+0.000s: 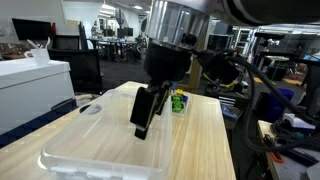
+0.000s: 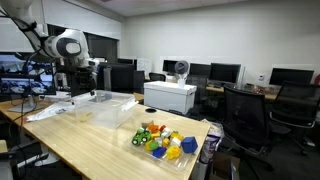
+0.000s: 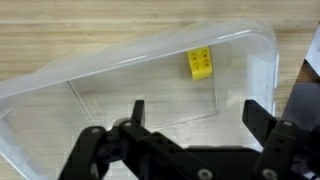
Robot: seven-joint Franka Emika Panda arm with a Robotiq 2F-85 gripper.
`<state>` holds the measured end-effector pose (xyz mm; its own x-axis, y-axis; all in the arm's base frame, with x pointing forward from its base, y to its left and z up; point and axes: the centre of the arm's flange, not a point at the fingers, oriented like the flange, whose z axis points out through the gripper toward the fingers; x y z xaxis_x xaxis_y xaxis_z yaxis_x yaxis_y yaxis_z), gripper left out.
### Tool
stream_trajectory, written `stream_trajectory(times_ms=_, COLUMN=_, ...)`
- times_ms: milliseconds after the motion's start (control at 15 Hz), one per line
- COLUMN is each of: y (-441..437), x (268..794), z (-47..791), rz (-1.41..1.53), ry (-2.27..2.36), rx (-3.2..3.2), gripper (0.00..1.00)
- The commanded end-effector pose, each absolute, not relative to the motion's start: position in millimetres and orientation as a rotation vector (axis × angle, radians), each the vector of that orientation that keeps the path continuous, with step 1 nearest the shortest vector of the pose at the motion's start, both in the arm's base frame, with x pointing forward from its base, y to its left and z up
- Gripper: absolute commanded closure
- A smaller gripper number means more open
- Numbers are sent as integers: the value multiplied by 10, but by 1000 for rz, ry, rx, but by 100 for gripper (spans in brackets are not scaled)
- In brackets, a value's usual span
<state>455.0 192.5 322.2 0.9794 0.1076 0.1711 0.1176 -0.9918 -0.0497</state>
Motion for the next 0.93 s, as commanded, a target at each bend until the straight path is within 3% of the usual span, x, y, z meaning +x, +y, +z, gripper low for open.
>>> stream_trajectory(times_ms=0, y=1758, x=4691, z=2941, rz=-231, ry=-186, rx=-3086, gripper=0)
stream_trajectory(times_ms=867, y=1933, x=4777, z=2273, rz=-63, ry=-429, rx=-3084, gripper=0)
